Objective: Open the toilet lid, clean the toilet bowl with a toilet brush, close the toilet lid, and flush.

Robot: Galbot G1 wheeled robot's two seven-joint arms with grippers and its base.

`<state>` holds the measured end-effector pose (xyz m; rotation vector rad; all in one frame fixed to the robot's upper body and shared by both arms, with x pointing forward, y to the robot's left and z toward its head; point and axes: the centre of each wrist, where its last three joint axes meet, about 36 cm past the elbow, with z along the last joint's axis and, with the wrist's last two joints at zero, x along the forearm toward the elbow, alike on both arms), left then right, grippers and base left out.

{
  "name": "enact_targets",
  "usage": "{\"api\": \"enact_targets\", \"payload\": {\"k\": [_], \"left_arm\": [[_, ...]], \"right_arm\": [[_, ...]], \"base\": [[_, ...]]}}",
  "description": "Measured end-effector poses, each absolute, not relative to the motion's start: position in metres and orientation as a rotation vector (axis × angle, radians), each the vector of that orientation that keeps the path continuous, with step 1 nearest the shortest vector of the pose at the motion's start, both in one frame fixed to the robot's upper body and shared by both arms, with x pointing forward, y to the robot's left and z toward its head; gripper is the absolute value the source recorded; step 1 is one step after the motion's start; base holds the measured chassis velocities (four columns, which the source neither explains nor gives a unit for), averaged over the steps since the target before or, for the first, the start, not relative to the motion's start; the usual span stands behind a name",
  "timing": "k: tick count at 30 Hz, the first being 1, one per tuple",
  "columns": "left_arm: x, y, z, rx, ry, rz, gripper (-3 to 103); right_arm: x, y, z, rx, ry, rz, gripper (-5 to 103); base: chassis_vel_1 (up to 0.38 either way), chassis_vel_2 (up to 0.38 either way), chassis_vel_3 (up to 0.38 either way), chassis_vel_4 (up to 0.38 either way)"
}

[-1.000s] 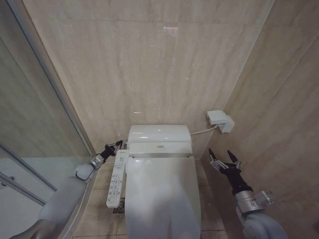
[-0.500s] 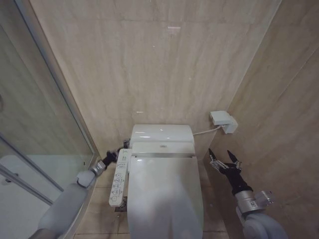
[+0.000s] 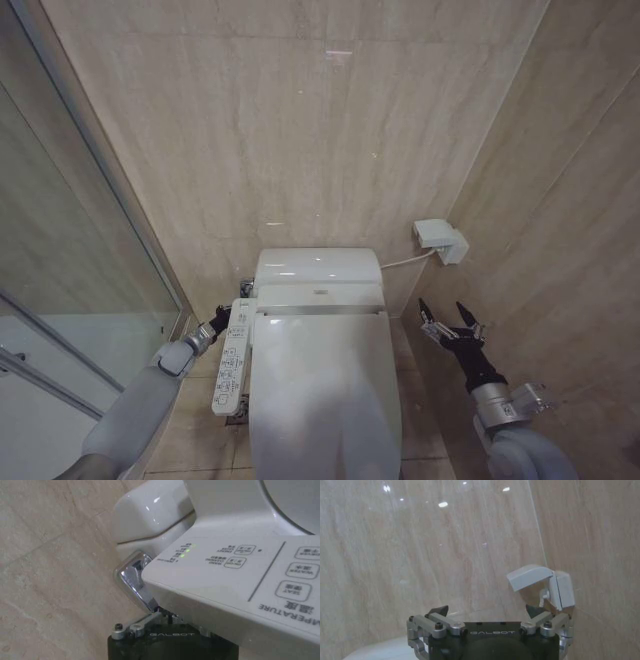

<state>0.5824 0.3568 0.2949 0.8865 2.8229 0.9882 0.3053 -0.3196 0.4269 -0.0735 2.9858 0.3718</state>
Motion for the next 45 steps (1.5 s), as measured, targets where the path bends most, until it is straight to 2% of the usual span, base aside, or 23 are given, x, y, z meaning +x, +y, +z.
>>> {"api": "enact_targets", "payload": {"k": [21,28,35,45], "left_arm": [[0.585,0.365,0.300,0.848,2.830,0.987,0],[0.586,0.369,0.303,0.752,2.851,0.938,0],[0.562,0.392,0.295,0.526,2.949,0.829,0],[0.529,0.372,0.321,0.238,2.943,0.576,0]], "right_arm": [[0.305,-0.320,0.427,-0.073,2.986,0.372,100],[0.306,-0.320,0.427,-0.074,2.986,0.372,100],[0.305,-0.320,0.427,-0.073,2.986,0.372,100],[0.305,-0.320,0.427,-0.073,2.986,0.372,100]], "base": [[0.000,0.000,0.000,0.000],[-0.007,0.026,0.006,-0.001],[0.000,0.000,0.000,0.000],[0.000,0.000,0.000,0.000]]}}
